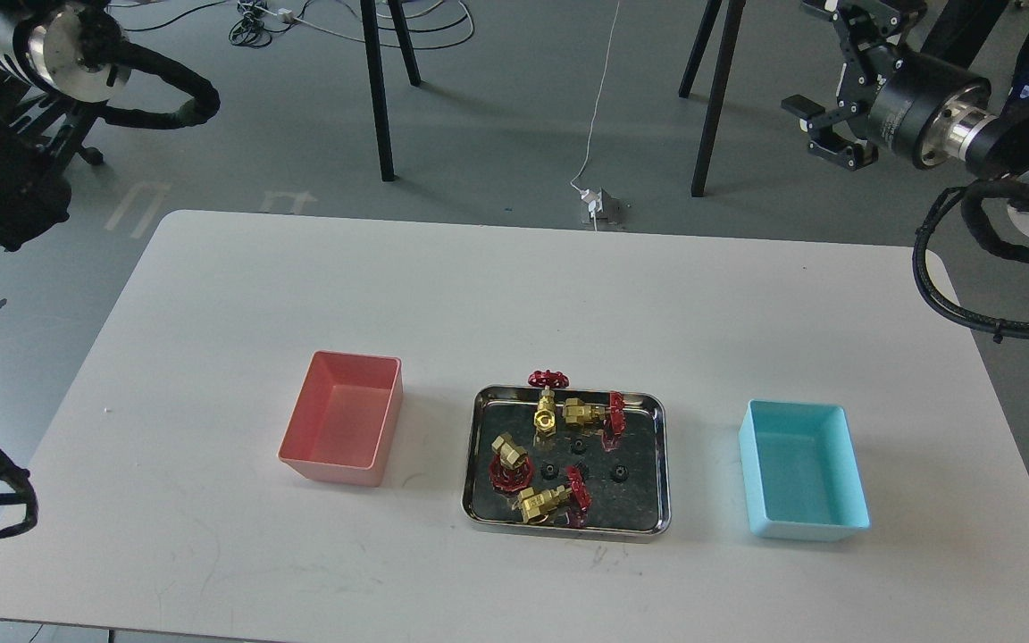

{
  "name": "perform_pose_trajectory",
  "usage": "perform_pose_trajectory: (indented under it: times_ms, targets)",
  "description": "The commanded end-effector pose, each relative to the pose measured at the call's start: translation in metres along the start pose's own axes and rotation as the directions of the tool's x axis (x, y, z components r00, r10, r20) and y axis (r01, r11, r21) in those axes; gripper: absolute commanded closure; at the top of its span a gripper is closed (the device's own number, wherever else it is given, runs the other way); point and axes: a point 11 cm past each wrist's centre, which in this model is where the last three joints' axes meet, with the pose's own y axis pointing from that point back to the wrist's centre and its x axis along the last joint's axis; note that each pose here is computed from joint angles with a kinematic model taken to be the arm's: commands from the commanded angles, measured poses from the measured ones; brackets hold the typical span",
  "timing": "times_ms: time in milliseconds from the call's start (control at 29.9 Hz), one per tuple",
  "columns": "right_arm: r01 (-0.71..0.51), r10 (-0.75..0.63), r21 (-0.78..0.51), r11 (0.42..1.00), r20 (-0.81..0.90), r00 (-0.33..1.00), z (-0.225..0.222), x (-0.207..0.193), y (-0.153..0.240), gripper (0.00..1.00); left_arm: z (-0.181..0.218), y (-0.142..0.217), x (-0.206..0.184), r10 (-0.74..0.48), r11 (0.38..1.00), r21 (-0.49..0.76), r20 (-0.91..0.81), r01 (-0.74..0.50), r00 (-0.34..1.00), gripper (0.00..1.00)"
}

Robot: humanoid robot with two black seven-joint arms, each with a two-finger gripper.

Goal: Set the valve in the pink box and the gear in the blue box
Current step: 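Move the left arm from rest toward the metal tray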

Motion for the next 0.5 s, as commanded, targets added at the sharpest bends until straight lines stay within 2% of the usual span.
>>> perform_pose_trajectory:
  times_ms: [0,134,267,368,468]
  targets:
    - [-0.003,0.003,0.002,1.0,0.001,1.0,0.0,0.001,0.0,0.01,-0.001,0.0,-0.001,-0.003,1.0,-0.004,0.0,0.003,1.0,0.0]
    - [-0.002,0.002,0.011,1.0,0.0,1.0,-0.002,0.0,0.0,0.01,0.003,-0.001,-0.004,-0.014,1.0,-0.025,-0.01,0.013,1.0,0.0]
    - [0.001,-0.001,0.01,1.0,0.0,1.0,-0.001,0.0,0.0,0.01,0.003,0.015,0.002,-0.144,0.988,-0.068,-0.089,0.139,0.985,0.0]
    - [0.008,-0.008,0.013,1.0,0.0,1.0,-0.002,-0.003,-0.002,0.01,-0.008,0.025,0.033,-0.057,0.995,-0.094,-0.16,0.042,0.986,0.0]
    - [0.011,-0.011,0.018,1.0,-0.001,1.0,-0.005,-0.005,-0.003,0.01,-0.029,0.033,0.038,-0.033,0.998,-0.062,-0.145,0.025,0.989,0.0]
